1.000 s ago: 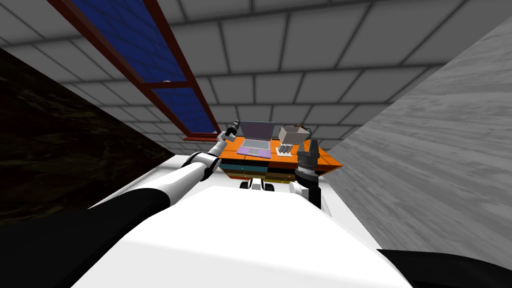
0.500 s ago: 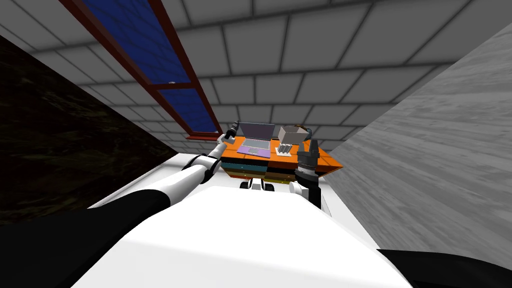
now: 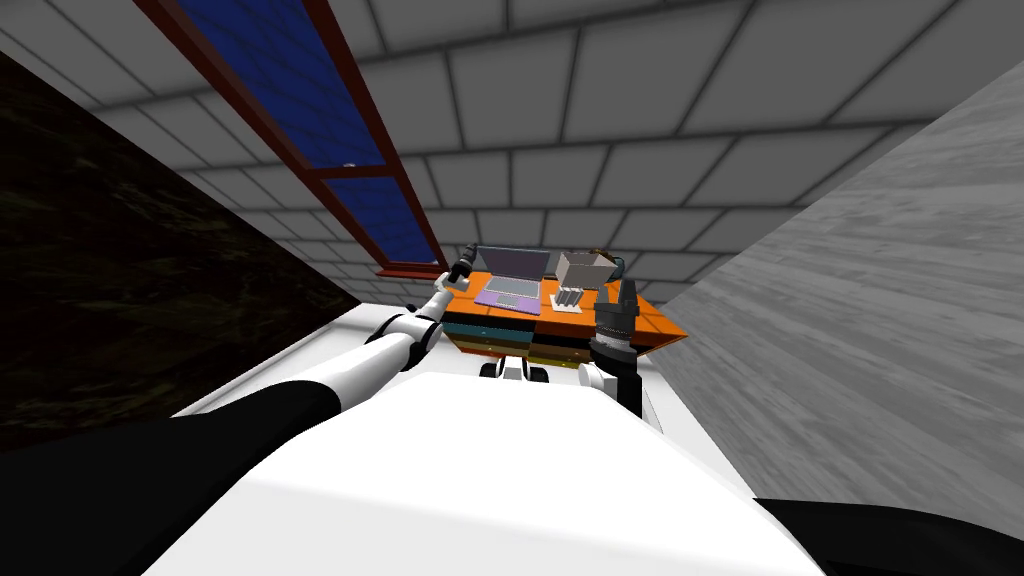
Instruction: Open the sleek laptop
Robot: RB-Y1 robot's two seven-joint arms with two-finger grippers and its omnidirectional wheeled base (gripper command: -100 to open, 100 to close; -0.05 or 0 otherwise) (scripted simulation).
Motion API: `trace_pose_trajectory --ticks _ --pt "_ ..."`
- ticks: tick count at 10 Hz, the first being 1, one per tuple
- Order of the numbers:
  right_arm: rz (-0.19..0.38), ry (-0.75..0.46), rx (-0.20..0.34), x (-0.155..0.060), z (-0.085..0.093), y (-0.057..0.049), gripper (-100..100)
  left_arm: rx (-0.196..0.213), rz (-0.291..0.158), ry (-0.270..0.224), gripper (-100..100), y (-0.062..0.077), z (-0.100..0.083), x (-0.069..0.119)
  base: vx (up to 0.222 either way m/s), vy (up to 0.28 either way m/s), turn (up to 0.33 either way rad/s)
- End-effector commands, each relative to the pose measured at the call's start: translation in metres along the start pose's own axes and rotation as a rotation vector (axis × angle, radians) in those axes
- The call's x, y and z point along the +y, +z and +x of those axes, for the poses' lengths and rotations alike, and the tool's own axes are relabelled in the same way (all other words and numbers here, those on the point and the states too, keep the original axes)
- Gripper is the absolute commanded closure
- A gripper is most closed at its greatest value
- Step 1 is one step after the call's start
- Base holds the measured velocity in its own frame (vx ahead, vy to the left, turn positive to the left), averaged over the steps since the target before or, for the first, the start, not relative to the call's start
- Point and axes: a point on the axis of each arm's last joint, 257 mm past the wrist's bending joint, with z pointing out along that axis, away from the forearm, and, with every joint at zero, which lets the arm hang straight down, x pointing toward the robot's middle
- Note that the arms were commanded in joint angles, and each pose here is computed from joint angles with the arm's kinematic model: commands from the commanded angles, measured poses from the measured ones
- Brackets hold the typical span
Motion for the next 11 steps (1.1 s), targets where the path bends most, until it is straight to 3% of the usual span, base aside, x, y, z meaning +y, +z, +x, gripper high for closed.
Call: trace_pose_trajectory --ticks 1,2,3,4,5,6,7,9,10,11 --pt "0.000 0.000 0.000 0.000 0.000 0.000 0 -0.016 0.040 -0.018 100 -0.020 0.002 0.002 0.054 -0.008 -0.016" --pt "0.000 0.000 0.000 0.000 0.000 0.000 0 -0.039 0.082 -0.033 100 -0.029 0.000 -0.007 0.078 -0.020 -0.039" --pt "0.000 0.000 0.000 0.000 0.000 0.000 0 -0.036 0.077 -0.032 100 -0.042 0.002 0.004 0.068 -0.012 -0.022" --pt "0.000 0.000 0.000 0.000 0.000 0.000 0 -0.061 0.109 -0.043 100 -0.052 -0.002 -0.003 0.064 -0.010 -0.043" --pt "0.000 0.000 0.000 0.000 0.000 0.000 0 -0.058 0.100 -0.042 100 -0.064 0.000 0.009 0.059 -0.010 -0.021" --pt "0.000 0.000 0.000 0.000 0.000 0.000 0 -0.059 0.115 -0.042 100 -0.065 0.000 0.005 0.018 -0.006 0.017" --pt "0.000 0.000 0.000 0.000 0.000 0.000 0 -0.087 0.150 -0.048 100 -0.078 -0.006 -0.002 0.032 -0.012 -0.062" --pt "0.000 0.000 0.000 0.000 0.000 0.000 0 -0.085 0.150 -0.046 100 -0.089 -0.004 0.005 0.031 -0.008 -0.006" --pt "0.000 0.000 0.000 0.000 0.000 0.000 0 -0.115 0.202 -0.047 100 -0.103 -0.011 -0.006 0.047 -0.011 -0.047" --pt "0.000 0.000 0.000 0.000 0.000 0.000 0 -0.112 0.183 -0.045 100 -0.114 -0.009 0.005 0.058 -0.014 -0.020"
